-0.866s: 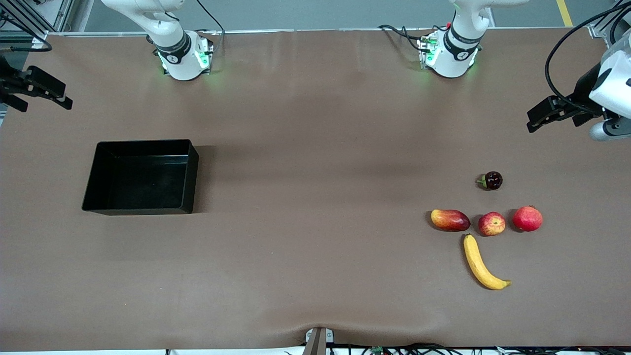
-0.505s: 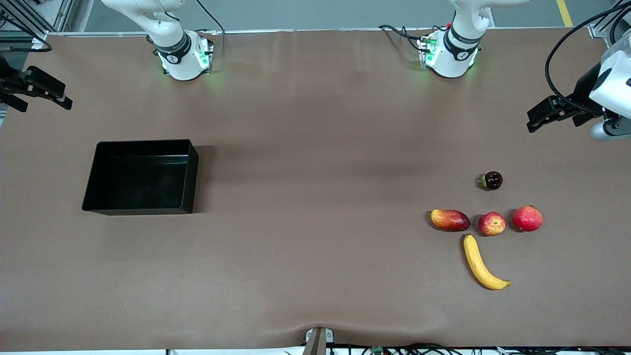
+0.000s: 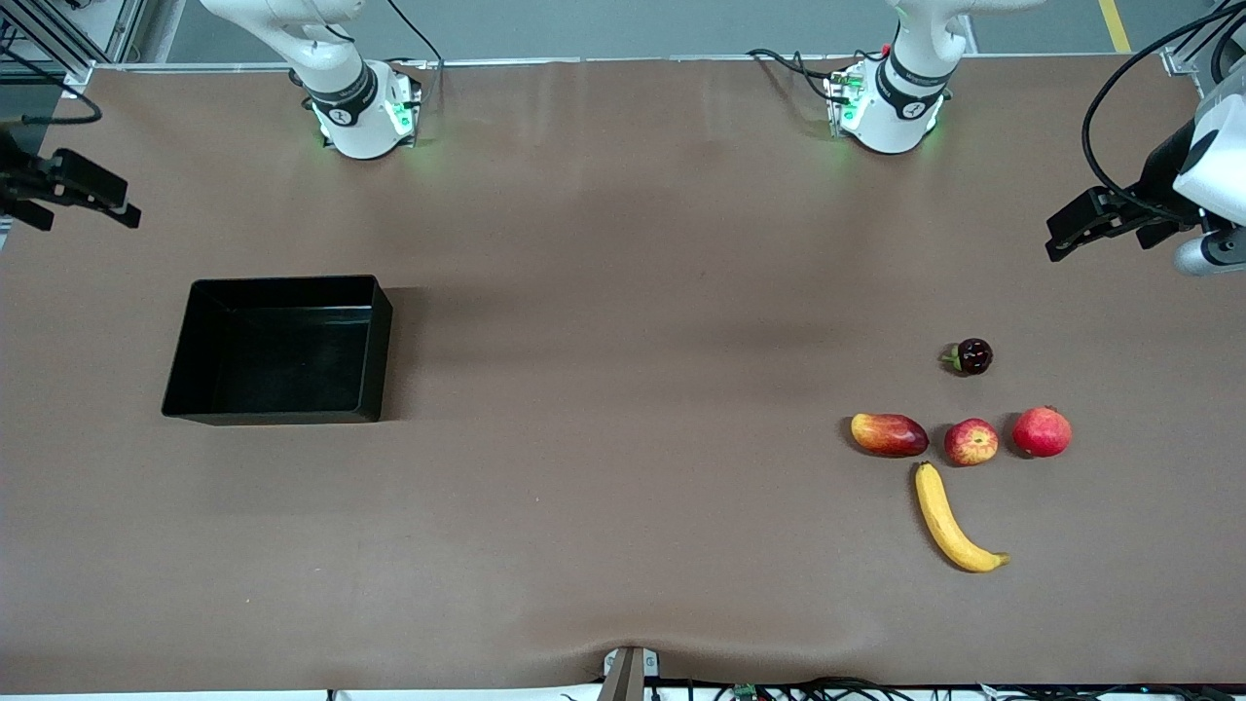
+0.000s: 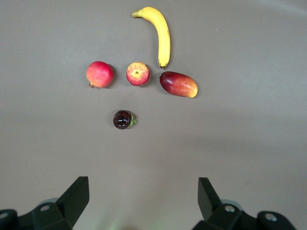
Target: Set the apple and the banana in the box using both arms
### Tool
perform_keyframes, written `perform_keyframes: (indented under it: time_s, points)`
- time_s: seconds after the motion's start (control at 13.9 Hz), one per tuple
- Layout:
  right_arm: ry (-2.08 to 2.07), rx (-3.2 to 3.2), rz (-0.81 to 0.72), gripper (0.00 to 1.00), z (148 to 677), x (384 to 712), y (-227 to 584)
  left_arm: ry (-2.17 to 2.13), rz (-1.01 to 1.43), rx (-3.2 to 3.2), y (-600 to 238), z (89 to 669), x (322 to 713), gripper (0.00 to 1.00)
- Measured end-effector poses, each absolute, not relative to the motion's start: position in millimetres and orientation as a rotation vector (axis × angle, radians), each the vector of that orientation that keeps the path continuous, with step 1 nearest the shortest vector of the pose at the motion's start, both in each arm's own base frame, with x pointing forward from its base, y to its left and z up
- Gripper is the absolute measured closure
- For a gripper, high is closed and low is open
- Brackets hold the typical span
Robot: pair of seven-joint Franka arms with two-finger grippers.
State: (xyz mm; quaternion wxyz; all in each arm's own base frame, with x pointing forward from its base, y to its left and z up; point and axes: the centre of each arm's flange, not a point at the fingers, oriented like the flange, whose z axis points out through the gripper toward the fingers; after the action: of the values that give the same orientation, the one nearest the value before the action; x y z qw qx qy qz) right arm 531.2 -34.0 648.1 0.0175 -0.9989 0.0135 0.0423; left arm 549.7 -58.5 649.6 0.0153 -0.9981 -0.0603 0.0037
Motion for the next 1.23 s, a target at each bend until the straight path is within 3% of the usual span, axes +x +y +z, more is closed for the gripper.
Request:
perform_keyframes:
  time_s: [0.65, 0.94, 1.23]
  points:
    - [0.233, -3.048, 0.475, 0.0, 512, 583, -112, -0.177, 0.011, -3.106, -62, 650, 549, 0.0]
    - [0.273, -3.046, 0.525, 0.0, 435, 610, -136, -0.176, 0.01, -3.106, -63, 650, 549, 0.0]
    - [0.33, -3.045, 0.535, 0.0, 356, 617, -166, -0.177, 0.037, -3.103, -62, 649, 547, 0.0]
